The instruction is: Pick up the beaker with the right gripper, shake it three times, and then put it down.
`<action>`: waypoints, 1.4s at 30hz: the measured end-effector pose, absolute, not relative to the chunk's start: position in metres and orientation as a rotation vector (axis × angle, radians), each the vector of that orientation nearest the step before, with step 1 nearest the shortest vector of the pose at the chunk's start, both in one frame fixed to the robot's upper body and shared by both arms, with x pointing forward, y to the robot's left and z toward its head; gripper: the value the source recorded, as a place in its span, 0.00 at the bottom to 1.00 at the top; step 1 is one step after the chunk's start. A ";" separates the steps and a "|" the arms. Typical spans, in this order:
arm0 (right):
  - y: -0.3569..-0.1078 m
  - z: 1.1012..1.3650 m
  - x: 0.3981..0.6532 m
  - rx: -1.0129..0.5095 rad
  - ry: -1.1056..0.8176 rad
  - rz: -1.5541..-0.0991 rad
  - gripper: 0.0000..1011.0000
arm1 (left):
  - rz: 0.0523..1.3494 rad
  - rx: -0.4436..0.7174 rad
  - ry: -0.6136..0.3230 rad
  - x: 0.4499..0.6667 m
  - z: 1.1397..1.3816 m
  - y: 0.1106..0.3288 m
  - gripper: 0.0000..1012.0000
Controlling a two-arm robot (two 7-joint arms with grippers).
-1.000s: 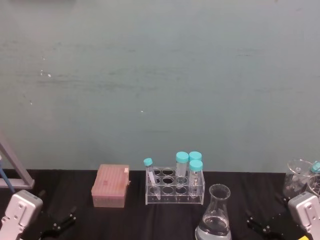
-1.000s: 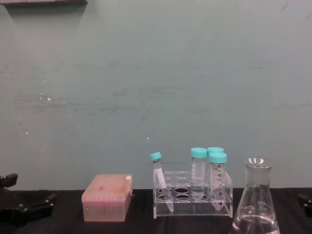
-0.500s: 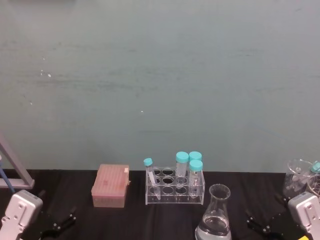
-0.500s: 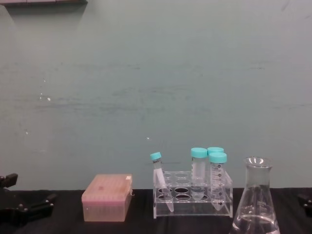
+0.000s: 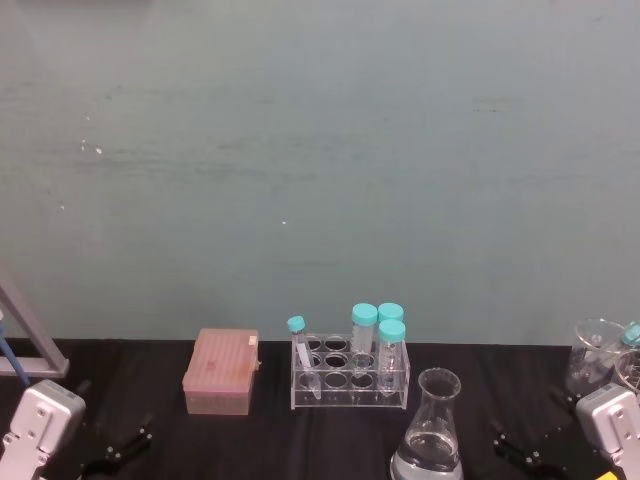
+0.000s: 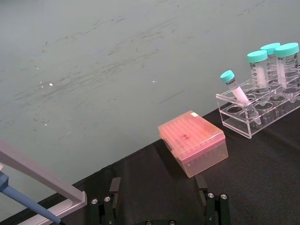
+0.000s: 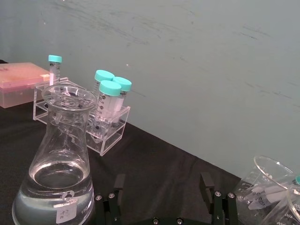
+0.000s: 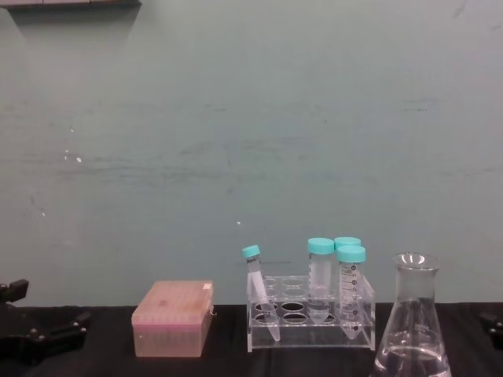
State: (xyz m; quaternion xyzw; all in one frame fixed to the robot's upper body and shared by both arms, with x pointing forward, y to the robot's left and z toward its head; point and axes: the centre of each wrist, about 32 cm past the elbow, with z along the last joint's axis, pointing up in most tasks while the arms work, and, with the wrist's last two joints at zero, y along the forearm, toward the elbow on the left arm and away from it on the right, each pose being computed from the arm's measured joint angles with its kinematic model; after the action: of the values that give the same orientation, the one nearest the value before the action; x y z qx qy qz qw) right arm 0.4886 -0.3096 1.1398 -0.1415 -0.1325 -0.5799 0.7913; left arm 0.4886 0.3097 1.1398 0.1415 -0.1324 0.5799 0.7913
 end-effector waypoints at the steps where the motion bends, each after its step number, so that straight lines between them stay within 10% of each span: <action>1: -0.310 1.140 0.489 -0.305 -0.285 -1.248 0.99 | 1.248 0.304 -0.285 0.489 1.140 0.310 0.99; 42: -0.310 1.140 0.489 -0.304 -0.285 -1.248 0.99 | 1.248 0.304 -0.285 0.489 1.140 0.310 0.99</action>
State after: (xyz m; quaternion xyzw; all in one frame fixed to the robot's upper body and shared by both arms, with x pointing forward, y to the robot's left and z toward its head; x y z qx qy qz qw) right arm 0.4886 -0.3096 1.1398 -0.1415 -0.1325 -0.5799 0.7913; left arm 0.4886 0.3097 1.1398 0.1415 -0.1325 0.5799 0.7913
